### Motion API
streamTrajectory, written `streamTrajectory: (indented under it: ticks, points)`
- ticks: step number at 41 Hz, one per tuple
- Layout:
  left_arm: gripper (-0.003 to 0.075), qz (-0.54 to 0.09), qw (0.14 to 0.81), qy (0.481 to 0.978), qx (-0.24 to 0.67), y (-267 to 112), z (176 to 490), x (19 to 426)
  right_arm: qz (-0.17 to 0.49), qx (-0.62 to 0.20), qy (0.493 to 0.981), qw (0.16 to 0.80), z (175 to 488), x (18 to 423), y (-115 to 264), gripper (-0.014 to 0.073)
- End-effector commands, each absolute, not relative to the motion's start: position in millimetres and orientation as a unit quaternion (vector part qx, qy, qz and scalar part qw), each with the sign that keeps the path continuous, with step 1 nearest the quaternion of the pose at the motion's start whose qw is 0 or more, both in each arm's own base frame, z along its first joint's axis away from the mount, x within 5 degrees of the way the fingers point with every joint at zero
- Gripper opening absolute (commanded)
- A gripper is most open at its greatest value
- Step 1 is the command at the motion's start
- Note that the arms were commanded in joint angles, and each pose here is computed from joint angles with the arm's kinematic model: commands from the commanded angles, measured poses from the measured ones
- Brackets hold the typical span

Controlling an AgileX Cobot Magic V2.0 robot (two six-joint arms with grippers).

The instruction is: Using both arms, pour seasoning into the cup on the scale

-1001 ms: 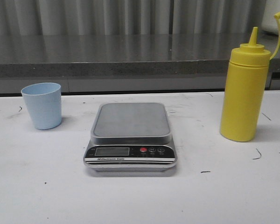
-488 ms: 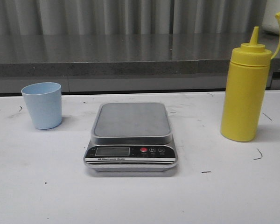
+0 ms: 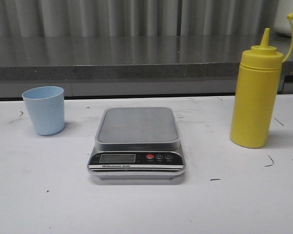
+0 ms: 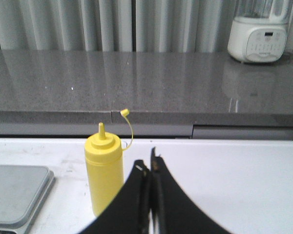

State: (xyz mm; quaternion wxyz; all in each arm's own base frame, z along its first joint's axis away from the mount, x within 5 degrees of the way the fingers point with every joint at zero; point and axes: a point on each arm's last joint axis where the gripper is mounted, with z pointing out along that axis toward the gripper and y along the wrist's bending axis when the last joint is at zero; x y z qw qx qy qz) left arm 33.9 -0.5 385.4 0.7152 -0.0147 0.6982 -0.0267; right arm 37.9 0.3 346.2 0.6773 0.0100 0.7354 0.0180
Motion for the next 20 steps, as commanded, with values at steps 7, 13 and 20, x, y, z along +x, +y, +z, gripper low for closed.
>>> streamTrajectory:
  ticks: [7,13,20]
  points:
    - [-0.002,-0.028,0.639,0.769,-0.016,-1.8,377.5,77.3,0.007,0.008,0.775,0.632,351.9,72.6,0.0,-0.0066]
    - [-0.002,-0.026,0.598,0.801,-0.016,-2.2,360.5,97.5,0.007,0.008,0.797,0.604,346.3,88.6,0.1,-0.0066]
    - [-0.002,-0.025,0.565,0.824,-0.017,-2.6,349.1,114.0,0.006,0.008,0.82,0.572,338.5,102.7,0.3,-0.0066]
